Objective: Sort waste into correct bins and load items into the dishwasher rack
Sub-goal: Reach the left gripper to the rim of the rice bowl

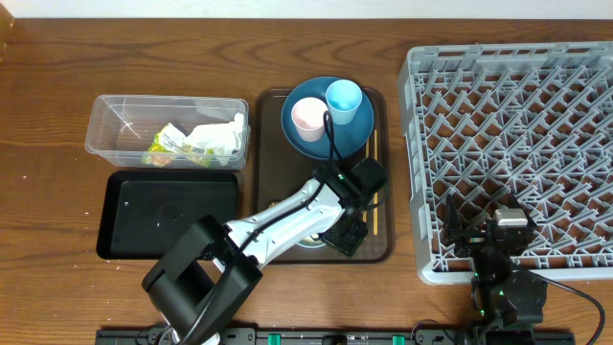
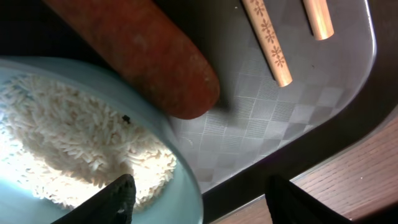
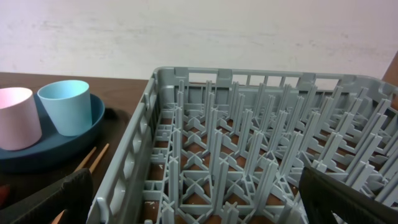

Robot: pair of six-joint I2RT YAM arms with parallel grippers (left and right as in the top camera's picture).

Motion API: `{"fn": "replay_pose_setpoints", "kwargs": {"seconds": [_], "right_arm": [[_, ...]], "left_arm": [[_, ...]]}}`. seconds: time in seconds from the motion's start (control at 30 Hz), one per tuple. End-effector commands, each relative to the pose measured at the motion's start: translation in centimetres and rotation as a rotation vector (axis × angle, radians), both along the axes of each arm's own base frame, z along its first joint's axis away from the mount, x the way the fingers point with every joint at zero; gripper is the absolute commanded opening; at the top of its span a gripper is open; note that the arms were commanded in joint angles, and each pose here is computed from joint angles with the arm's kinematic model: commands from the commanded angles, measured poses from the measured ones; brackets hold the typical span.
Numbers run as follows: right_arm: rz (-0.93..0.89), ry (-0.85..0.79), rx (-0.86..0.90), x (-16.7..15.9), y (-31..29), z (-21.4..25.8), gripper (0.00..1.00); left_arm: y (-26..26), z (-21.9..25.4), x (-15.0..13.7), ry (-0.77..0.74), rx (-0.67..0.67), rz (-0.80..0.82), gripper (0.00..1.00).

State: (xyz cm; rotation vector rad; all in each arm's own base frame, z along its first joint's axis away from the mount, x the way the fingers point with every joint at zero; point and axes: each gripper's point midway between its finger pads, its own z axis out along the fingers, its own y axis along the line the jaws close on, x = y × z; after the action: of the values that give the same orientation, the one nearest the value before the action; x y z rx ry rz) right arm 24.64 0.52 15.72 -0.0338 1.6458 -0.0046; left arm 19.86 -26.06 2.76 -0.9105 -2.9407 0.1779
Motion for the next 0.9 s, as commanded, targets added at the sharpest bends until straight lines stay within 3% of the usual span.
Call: {"fn": "replay_pose_setpoints", "kwargs": {"seconds": [0.0,0.8,0.87], "right_arm": [[-0.002,0.002,-0.008,0.0,-0.1,-0.1,0.99],[-0.002,0.002,-0.008,0.0,-0.1,-0.1,0.99],[-0.002,0.002,-0.008,0.0,-0.1,-0.1,0.99]], "left_arm": [[0.0,0.3,0.1,0.009,-0.014,-0.003,0.63],[0.7,-1.8,0.9,0.148,-0.059,0.078,0.51],[0.9,-1.8,1.1,0.157,-0.066,0.092,0.46]]}}
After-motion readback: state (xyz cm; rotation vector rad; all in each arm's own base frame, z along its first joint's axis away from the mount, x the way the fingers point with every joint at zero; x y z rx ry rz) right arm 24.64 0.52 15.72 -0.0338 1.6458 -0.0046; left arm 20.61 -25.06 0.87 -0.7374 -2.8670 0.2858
